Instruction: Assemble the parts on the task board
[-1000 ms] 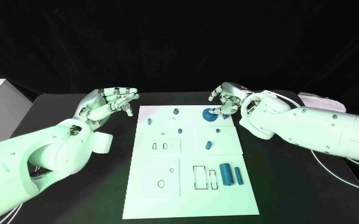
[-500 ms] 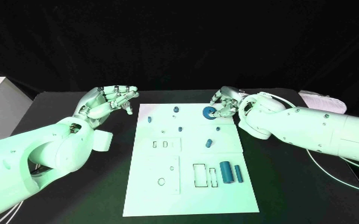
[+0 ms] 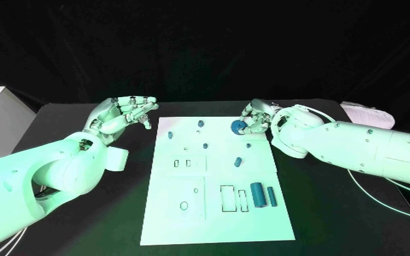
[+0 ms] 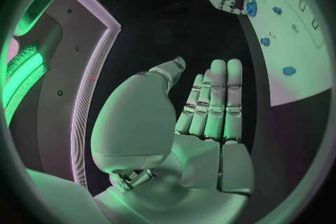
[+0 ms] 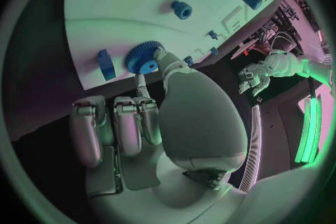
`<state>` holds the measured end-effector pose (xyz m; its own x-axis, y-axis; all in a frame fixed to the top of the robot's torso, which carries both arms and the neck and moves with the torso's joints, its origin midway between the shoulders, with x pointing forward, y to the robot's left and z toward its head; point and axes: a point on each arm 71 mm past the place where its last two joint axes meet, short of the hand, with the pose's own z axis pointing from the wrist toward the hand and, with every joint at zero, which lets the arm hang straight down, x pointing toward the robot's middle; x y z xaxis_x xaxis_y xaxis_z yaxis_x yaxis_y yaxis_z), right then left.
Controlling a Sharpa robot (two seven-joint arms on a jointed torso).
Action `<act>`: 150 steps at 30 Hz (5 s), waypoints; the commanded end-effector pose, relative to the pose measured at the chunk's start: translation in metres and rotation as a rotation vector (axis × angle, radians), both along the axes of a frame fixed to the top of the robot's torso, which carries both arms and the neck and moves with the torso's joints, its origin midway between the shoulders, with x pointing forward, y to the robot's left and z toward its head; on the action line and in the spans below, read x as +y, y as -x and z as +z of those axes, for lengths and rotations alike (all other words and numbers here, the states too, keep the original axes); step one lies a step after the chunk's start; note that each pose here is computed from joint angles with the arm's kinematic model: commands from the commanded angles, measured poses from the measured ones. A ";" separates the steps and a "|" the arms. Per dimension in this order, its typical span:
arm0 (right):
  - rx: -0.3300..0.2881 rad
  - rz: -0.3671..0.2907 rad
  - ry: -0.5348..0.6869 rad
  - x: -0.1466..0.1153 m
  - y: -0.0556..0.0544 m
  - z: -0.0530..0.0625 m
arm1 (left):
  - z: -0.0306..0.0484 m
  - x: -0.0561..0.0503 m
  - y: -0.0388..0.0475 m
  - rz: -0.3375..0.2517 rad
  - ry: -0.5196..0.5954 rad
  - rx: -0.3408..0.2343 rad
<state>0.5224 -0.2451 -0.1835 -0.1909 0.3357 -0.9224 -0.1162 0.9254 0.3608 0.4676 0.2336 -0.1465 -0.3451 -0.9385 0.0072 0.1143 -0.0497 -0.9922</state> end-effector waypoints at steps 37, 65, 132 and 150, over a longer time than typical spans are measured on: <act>-0.282 0.187 0.062 0.073 0.030 0.022 | -0.0001 -0.004 -0.0015 -0.021 0.008 0.001; -0.272 0.272 0.111 0.132 0.019 0.003 | -0.0009 -0.008 -0.0028 -0.030 0.010 0.004; -0.263 0.257 0.103 0.129 0.020 -0.004 | -0.0017 -0.006 -0.0033 -0.025 0.005 0.012; -0.227 0.258 0.104 0.129 0.017 -0.007 | -0.0019 -0.005 -0.0033 -0.023 0.003 0.015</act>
